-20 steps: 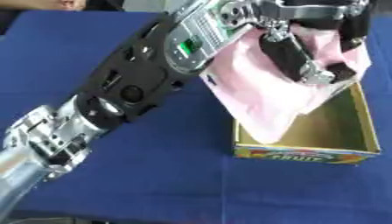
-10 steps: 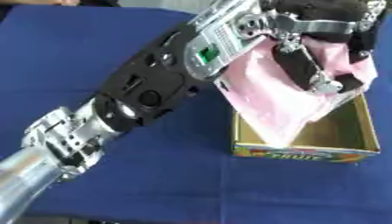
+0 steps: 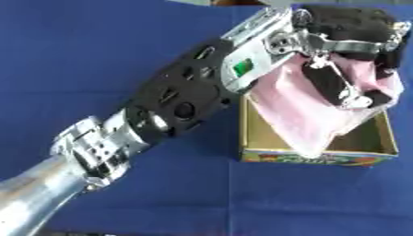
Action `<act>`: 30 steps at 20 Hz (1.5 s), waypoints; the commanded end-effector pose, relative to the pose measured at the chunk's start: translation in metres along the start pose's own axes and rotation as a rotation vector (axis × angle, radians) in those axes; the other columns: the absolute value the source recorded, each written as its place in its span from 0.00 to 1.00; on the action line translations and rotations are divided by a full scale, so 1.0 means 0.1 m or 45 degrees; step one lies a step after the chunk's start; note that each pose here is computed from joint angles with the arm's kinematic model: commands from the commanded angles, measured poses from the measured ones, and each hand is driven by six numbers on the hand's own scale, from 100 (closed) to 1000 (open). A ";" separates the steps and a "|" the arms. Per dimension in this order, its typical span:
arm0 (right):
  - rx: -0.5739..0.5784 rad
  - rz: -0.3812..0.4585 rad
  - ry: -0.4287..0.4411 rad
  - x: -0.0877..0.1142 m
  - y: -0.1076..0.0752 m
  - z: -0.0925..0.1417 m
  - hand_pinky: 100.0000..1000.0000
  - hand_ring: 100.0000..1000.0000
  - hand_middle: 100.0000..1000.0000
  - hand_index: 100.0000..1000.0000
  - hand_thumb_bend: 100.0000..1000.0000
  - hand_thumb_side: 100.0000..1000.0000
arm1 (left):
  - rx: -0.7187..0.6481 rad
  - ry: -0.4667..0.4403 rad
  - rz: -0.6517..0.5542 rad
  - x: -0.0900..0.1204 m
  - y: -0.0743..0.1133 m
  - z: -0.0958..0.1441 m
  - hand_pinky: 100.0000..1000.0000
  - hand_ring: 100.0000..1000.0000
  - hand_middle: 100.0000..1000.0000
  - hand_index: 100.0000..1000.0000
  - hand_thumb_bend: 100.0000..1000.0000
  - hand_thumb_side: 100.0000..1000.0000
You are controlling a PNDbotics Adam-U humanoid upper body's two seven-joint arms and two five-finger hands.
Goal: Pick up objects on the table and place them in the box.
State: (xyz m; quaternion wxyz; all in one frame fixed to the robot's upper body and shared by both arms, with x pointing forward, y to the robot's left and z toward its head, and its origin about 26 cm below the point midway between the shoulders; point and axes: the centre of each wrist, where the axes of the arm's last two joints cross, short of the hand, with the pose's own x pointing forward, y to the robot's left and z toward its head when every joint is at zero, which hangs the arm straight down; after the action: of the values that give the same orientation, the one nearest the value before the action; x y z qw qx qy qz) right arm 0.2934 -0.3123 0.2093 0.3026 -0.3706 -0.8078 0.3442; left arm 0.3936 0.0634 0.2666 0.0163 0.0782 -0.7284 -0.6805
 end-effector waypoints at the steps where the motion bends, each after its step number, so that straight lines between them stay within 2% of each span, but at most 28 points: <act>1: -0.027 0.025 -0.039 0.04 -0.07 -0.05 0.70 0.70 0.76 0.84 0.00 0.78 | 0.009 -0.045 -0.127 0.03 0.07 -0.03 0.00 0.00 0.00 0.18 0.36 0.46; 2: -0.028 0.024 -0.041 0.04 -0.07 -0.05 0.70 0.70 0.76 0.84 0.00 0.78 | 0.007 -0.050 -0.149 0.02 0.06 -0.03 0.01 0.17 0.21 0.38 0.40 0.57; 3: -0.029 0.023 -0.042 0.04 -0.07 -0.05 0.70 0.70 0.76 0.84 0.00 0.78 | 0.006 -0.055 -0.167 0.01 0.04 -0.03 0.00 0.13 0.17 0.34 0.39 0.55; 4: -0.029 0.023 -0.042 0.04 -0.07 -0.05 0.71 0.70 0.76 0.84 0.00 0.78 | 0.001 -0.059 -0.185 0.00 0.03 -0.02 0.48 0.63 0.69 0.71 0.44 0.75; 5: -0.029 0.023 -0.042 0.04 -0.07 -0.05 0.70 0.70 0.76 0.84 0.00 0.78 | -0.016 -0.065 -0.210 -0.01 0.01 -0.02 0.42 0.56 0.64 0.68 0.46 0.82; 6: -0.030 0.023 -0.041 0.04 -0.07 -0.05 0.71 0.70 0.76 0.84 0.00 0.78 | -0.033 -0.067 -0.233 -0.02 -0.01 -0.01 0.71 0.84 0.87 0.86 0.45 0.88; 8: -0.030 0.024 -0.039 0.04 -0.07 -0.04 0.71 0.69 0.76 0.84 0.00 0.78 | -0.074 -0.065 -0.267 -0.05 -0.04 0.00 0.81 0.94 0.96 0.91 0.46 0.96; 13: -0.024 0.023 -0.036 0.04 -0.07 -0.04 0.71 0.69 0.76 0.84 0.00 0.79 | -0.147 -0.068 -0.314 -0.09 -0.07 0.02 0.89 0.99 1.00 0.94 0.40 1.00; 14: -0.023 0.023 -0.036 0.04 -0.07 -0.04 0.71 0.69 0.76 0.84 0.00 0.78 | -0.157 -0.069 -0.317 -0.09 -0.08 0.02 0.88 0.98 1.00 0.94 0.41 1.00; 15: -0.023 0.023 -0.035 0.04 -0.07 -0.04 0.71 0.69 0.76 0.84 0.00 0.78 | -0.165 -0.068 -0.318 -0.09 -0.08 0.02 0.91 0.99 1.00 0.95 0.35 1.00; 21: -0.021 0.022 -0.031 0.03 -0.06 -0.03 0.71 0.69 0.76 0.84 0.00 0.78 | -0.218 -0.048 -0.324 -0.12 -0.11 0.04 0.94 1.00 1.00 0.94 0.33 1.00; 24: -0.021 0.022 -0.030 0.03 -0.06 -0.03 0.71 0.69 0.76 0.84 0.00 0.78 | -0.246 -0.032 -0.333 -0.13 -0.12 0.06 0.94 0.98 0.93 0.91 0.33 1.00; 25: -0.021 0.022 -0.028 0.03 -0.06 -0.03 0.71 0.70 0.76 0.84 0.00 0.78 | -0.264 -0.024 -0.338 -0.14 -0.13 0.07 0.94 0.95 0.88 0.88 0.33 1.00; 26: -0.020 0.024 -0.025 0.03 -0.06 -0.02 0.71 0.70 0.76 0.84 0.00 0.78 | -0.283 -0.018 -0.346 -0.15 -0.13 0.08 0.94 0.95 0.88 0.88 0.33 1.00; 29: -0.018 0.029 -0.016 0.02 -0.07 -0.01 0.71 0.69 0.76 0.84 0.00 0.78 | -0.351 0.019 -0.387 -0.20 -0.11 0.15 0.95 0.89 0.78 0.80 0.36 1.00; 30: -0.017 0.031 -0.014 0.02 -0.07 -0.01 0.71 0.69 0.76 0.84 0.00 0.78 | -0.370 0.033 -0.400 -0.22 -0.11 0.18 0.95 0.90 0.78 0.81 0.37 1.00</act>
State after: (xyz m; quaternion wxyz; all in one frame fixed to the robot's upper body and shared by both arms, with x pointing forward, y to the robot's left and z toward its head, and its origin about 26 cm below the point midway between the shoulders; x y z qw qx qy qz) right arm 0.2932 -0.3124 0.2088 0.3022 -0.3717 -0.8075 0.3441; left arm 0.4127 0.0782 0.2452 -0.0596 0.1796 -0.6133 -0.7668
